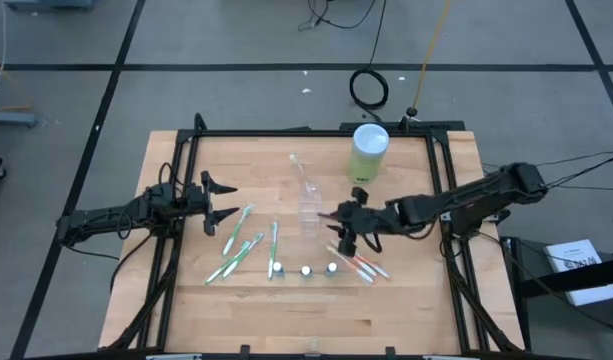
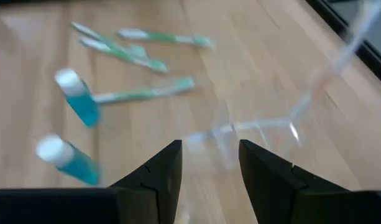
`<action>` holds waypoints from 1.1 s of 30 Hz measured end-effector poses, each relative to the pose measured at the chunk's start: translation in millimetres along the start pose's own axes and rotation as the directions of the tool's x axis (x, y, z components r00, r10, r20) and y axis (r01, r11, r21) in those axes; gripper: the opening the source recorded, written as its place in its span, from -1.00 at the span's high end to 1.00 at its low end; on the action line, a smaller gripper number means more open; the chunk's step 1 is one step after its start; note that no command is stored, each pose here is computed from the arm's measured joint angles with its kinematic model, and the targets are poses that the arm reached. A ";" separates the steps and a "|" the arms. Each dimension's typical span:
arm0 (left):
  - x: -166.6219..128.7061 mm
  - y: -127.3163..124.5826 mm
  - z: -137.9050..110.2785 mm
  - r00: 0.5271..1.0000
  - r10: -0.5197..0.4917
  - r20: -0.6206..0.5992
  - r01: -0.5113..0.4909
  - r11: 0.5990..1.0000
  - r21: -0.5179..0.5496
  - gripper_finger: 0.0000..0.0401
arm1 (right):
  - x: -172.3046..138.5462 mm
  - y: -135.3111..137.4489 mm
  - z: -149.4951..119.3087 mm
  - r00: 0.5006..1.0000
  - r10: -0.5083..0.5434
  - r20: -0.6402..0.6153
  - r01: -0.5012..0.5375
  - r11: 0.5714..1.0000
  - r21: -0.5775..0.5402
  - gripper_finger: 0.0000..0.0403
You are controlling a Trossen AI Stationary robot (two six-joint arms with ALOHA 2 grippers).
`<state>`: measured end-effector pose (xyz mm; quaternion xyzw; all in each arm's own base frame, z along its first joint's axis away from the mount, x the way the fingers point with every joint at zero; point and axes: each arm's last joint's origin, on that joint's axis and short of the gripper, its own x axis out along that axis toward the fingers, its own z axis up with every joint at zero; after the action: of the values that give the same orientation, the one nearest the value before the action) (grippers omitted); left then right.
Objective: Pick & Place toothbrushing station
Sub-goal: Put the orange toothbrush with the other orange toothbrush in the transparent organizer
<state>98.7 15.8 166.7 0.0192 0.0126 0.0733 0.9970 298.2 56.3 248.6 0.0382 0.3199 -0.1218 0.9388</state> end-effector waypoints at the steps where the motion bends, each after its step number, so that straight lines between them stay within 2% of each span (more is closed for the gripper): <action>1: 0.0 0.0 0.0 1.000 0.000 0.000 0.000 1.000 0.000 -0.42 | 0.6 2.8 -7.7 1.000 -0.004 -0.015 0.004 1.000 -0.008 0.23; 7: 0.0 0.0 0.0 1.000 0.000 0.000 0.000 1.000 0.000 -0.42 | 0.7 12.2 -51.5 0.991 0.000 -0.130 0.008 0.998 0.060 0.20; 11: 0.0 0.0 0.0 1.000 0.000 0.000 0.000 1.000 0.000 -0.42 | 3.9 14.9 -81.8 0.987 0.016 -0.157 0.005 0.992 0.128 0.22; 18: 0.0 0.0 0.0 1.000 -0.001 0.000 0.001 1.000 0.000 -0.42 | 10.5 11.3 -125.1 0.995 0.083 -0.061 -0.066 0.965 0.253 0.23; 25: 0.0 0.0 0.0 1.000 0.000 0.000 0.000 1.000 0.000 -0.42 | 13.1 7.6 -134.6 0.999 0.045 -0.028 -0.038 0.980 0.195 0.23; 30: 0.0 0.0 0.0 1.000 -0.001 0.000 0.001 1.000 0.000 -0.42 | 26.7 14.4 -137.8 0.998 0.061 0.002 -0.061 0.989 0.135 0.23; 33: 0.0 0.0 0.0 1.000 0.000 0.000 0.000 1.000 0.000 -0.42 | 35.4 15.6 -144.5 0.998 0.043 -0.035 -0.039 0.995 0.091 0.23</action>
<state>98.7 15.8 166.7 0.0193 0.0125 0.0732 0.9971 243.8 85.8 112.5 0.0893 0.3303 -0.1161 0.9324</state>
